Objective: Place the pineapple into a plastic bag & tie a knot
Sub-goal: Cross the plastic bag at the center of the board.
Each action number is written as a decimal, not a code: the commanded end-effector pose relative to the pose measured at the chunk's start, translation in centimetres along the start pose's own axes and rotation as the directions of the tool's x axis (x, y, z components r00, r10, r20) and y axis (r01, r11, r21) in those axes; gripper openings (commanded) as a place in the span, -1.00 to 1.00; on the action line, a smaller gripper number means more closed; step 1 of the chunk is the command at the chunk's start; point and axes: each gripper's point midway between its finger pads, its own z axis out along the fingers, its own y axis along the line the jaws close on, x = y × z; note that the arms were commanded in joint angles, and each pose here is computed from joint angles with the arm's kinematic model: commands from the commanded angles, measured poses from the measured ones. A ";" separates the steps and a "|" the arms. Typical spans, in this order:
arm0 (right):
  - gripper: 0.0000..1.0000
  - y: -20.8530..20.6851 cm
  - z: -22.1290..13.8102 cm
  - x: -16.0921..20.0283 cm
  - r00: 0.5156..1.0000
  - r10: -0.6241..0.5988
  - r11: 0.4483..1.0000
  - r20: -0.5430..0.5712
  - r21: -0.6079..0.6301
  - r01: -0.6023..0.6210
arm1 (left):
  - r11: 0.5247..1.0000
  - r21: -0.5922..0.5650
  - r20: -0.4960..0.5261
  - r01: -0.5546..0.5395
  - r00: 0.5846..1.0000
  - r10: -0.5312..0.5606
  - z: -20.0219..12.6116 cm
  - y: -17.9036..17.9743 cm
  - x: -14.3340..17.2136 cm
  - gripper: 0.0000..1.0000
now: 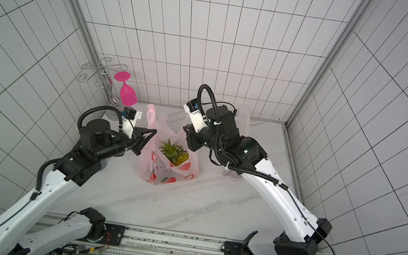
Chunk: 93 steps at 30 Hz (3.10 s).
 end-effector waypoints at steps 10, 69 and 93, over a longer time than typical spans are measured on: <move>-1.00 4.2 -2.7 -5.1 0.978 -0.077 0.971 0.193 -0.208 0.117 | 0.975 0.217 -0.126 0.056 0.992 -0.029 1.4 -2.0 1.7 -1.00; -1.00 5.3 2.2 3.9 0.999 -0.040 0.825 -0.008 -0.564 0.029 | 0.877 0.372 -0.236 -0.305 0.882 0.407 2.6 -10.1 3.6 0.06; -1.00 7.0 1.8 0.9 0.995 0.045 0.737 0.088 -0.676 0.026 | 0.872 0.471 -0.192 -0.134 0.949 0.250 2.9 -10.5 2.5 0.00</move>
